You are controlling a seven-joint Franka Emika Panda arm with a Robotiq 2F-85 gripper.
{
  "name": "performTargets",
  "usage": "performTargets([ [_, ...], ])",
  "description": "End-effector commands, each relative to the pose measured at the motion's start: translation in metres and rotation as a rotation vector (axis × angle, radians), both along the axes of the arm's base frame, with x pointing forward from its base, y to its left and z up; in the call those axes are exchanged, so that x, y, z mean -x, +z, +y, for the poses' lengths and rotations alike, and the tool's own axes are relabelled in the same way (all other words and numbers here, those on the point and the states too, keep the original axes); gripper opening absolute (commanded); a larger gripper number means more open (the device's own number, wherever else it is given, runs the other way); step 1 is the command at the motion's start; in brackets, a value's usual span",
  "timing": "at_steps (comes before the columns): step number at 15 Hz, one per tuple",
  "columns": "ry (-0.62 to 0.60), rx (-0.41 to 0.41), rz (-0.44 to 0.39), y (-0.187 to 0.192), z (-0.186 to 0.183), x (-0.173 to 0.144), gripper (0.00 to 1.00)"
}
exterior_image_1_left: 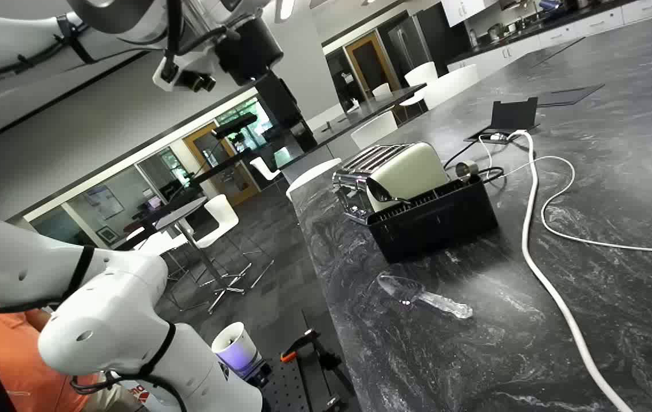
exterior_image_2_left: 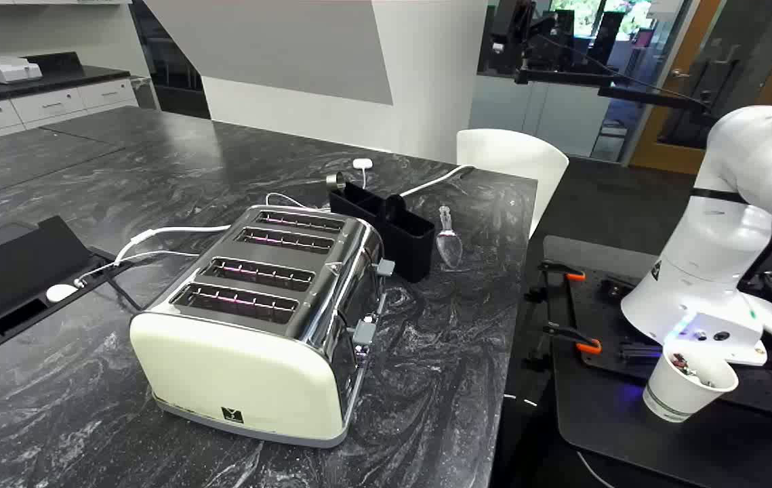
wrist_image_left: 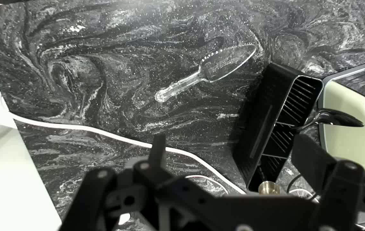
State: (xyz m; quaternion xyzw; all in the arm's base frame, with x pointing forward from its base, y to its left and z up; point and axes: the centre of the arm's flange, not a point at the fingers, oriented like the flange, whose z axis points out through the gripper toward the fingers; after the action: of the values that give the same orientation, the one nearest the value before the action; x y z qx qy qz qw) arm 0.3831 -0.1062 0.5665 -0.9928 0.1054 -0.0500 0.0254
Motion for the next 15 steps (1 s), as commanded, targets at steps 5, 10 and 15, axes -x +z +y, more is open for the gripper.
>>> performTargets([
  [5,0.0,0.0,0.0,0.0,0.0,0.0,1.0],
  [10,-0.105,-0.021,-0.039,-0.021,-0.005,-0.015,1.0],
  [15,-0.393,-0.012,-0.101,-0.116,-0.016,-0.056,1.0],
])
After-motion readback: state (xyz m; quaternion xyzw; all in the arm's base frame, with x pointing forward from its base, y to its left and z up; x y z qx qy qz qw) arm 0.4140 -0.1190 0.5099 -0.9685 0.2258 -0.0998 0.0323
